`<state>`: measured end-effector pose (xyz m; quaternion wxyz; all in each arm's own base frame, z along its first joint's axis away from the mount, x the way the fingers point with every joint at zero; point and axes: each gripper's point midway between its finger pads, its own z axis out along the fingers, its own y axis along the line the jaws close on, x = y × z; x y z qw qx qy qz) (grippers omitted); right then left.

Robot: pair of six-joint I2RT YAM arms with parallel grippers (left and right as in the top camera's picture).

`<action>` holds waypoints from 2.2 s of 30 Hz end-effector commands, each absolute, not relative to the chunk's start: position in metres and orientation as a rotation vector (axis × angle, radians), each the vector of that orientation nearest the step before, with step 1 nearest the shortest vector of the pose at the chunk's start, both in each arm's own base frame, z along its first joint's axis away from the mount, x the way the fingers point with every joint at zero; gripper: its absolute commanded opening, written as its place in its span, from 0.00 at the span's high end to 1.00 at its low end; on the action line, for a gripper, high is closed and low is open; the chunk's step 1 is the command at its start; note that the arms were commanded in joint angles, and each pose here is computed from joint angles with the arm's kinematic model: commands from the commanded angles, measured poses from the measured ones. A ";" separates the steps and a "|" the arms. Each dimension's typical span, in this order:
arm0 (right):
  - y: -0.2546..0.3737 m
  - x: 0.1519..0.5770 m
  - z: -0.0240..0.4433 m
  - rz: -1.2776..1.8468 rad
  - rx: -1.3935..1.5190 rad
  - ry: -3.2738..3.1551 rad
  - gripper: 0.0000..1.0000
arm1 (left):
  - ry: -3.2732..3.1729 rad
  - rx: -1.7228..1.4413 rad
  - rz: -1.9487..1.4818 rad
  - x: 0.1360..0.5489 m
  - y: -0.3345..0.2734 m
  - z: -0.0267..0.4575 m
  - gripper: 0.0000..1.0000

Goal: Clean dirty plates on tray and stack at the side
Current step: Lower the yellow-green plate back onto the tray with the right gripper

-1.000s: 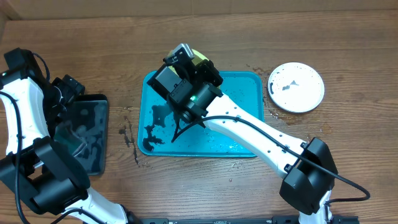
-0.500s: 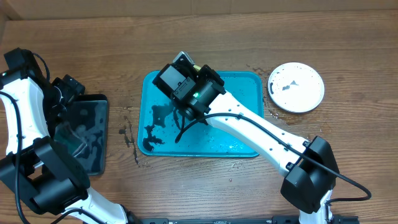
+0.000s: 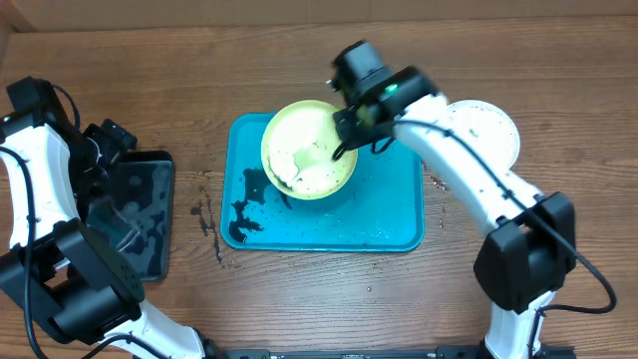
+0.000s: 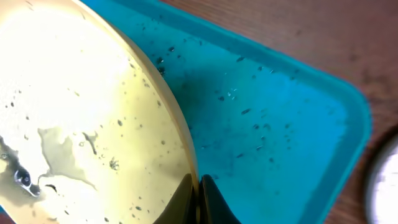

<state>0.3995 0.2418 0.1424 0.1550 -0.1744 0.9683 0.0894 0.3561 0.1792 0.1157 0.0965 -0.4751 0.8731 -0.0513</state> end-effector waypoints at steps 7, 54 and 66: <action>0.252 0.391 0.130 0.492 -0.455 2.831 0.96 | 2.613 -1.594 0.063 0.313 0.189 0.094 0.00; 0.252 0.394 0.130 0.491 -0.455 2.818 0.96 | 2.715 -1.667 0.221 0.283 0.218 0.030 0.96; 0.237 0.392 0.077 0.370 -0.426 2.835 0.96 | 2.710 -1.519 -0.125 0.314 0.192 0.076 0.96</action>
